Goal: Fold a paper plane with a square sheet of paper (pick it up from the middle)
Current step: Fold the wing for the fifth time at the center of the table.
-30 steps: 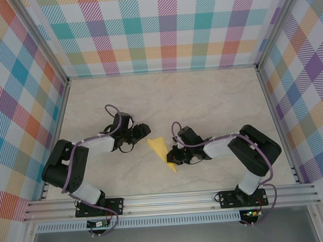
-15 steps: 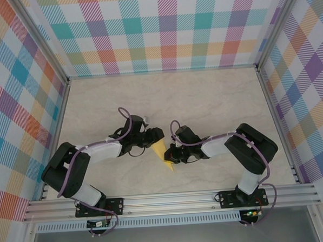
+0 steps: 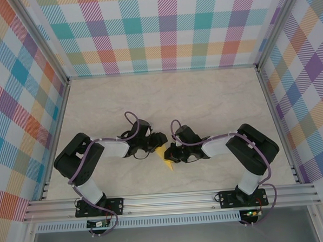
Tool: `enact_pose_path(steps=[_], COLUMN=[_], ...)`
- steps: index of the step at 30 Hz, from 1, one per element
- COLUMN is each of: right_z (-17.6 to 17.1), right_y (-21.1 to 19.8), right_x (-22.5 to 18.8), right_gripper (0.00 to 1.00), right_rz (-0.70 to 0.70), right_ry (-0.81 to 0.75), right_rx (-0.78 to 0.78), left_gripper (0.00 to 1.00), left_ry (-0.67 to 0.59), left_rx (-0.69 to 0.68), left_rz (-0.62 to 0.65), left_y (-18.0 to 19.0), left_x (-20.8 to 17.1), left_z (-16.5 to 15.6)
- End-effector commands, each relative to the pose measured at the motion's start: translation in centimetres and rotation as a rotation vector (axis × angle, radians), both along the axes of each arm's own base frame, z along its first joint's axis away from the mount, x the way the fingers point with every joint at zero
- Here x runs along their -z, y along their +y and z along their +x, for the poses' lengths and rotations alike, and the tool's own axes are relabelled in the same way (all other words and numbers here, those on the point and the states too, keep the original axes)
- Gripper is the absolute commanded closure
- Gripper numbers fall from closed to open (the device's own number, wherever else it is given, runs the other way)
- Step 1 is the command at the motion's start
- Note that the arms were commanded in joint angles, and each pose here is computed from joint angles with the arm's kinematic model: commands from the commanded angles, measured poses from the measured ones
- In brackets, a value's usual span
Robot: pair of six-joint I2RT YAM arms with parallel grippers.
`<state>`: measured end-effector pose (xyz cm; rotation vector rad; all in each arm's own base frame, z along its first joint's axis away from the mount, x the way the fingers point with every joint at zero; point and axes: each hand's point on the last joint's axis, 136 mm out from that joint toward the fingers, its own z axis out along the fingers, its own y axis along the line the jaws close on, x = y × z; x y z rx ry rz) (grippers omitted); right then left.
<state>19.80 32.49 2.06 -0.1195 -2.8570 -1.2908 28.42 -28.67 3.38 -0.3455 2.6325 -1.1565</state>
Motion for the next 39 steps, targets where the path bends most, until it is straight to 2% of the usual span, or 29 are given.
enact_pose_path(steps=[1,8,15,24,29,39], right_z=[0.5,-0.5,-3.6,-6.6,-8.0,-8.6], right_y=[0.9,1.4,-0.9,-2.2,-3.6,-5.1], right_x=[-2.1,-0.6,2.3,1.9,2.8,2.5], right_gripper=[0.91,0.90,0.90,0.90,0.90,0.90], right_rz=[0.036,0.030,-0.029,-0.039,-0.069,-0.103], right_ry=[-0.055,-0.005,0.068,0.061,0.083,0.071], right_rx=[-0.037,-0.089,-0.112,-0.197,-0.194,-0.182], left_gripper=[0.54,0.54,0.54,0.54,0.54,0.54], left_ry=[0.086,0.088,0.091,0.106,0.107,0.092], left_rx=[-0.034,-0.035,-0.056,-0.071,-0.073,-0.056], left_rz=[0.110,0.128,0.150,0.159,0.157,0.151], left_y=[2.2,2.6,3.1,3.4,3.4,3.1], left_x=[4.2,4.3,4.3,4.7,4.7,4.1], left_z=[-1.9,-2.1,-2.1,-2.2,-2.1,-1.9])
